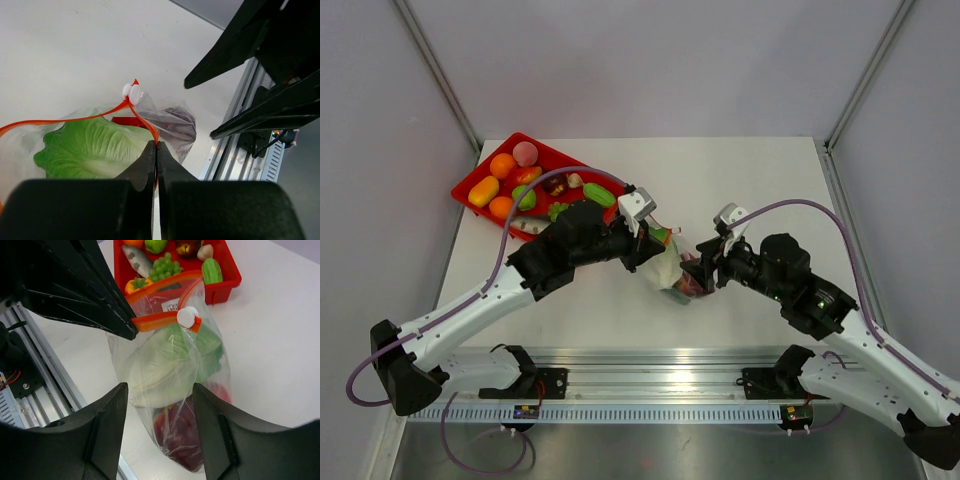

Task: Place the food in the zip-top bag and seal the zipper
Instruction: Zip the zipper food storage bag at the center of the board.

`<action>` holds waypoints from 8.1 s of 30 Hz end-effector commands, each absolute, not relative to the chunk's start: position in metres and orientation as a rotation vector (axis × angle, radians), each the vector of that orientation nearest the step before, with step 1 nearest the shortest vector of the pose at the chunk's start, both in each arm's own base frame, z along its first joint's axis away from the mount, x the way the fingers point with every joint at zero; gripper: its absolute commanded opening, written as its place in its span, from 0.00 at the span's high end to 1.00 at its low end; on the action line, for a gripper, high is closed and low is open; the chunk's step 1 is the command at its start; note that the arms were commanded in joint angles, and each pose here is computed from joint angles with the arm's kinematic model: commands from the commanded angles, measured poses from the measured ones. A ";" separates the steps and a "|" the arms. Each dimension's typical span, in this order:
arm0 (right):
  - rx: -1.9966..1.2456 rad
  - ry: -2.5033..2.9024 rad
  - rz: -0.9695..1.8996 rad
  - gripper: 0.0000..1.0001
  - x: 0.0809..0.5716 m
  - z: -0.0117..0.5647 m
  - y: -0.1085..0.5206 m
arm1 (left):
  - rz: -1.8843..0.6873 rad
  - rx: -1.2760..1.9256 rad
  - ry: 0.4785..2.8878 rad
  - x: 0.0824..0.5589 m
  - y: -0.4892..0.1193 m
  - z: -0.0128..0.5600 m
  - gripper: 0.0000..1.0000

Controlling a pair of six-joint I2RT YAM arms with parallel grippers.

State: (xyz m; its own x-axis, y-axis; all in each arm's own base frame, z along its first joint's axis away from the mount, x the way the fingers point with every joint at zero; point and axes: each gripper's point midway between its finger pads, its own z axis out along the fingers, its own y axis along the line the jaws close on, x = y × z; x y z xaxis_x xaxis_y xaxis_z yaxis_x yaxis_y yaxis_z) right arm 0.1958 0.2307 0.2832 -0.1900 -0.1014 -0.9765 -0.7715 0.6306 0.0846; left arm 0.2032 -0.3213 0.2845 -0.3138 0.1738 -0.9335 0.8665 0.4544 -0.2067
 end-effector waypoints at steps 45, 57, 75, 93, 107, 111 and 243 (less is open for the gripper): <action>-0.781 1.594 1.115 0.91 0.245 0.291 0.268 | -0.952 0.913 1.639 0.197 -0.321 0.312 1.00; -0.781 1.565 1.080 1.00 0.241 0.297 0.262 | -0.902 0.953 1.635 0.196 -0.313 0.314 0.97; -0.929 1.459 1.098 1.00 0.214 0.325 0.261 | -0.864 1.377 1.349 0.178 -0.329 0.333 0.34; -0.948 1.484 1.109 1.00 0.204 0.320 0.257 | -0.986 1.466 1.318 0.185 -0.343 0.317 0.55; -0.949 1.487 1.089 1.00 0.204 0.318 0.255 | -1.040 1.491 1.360 0.182 -0.347 0.310 0.89; -0.906 1.477 1.068 1.00 0.207 0.322 0.251 | -1.047 1.486 1.390 0.183 -0.348 0.306 1.00; -0.473 1.578 0.752 1.00 0.237 0.310 0.207 | -1.079 1.326 1.695 0.196 -0.315 0.228 1.00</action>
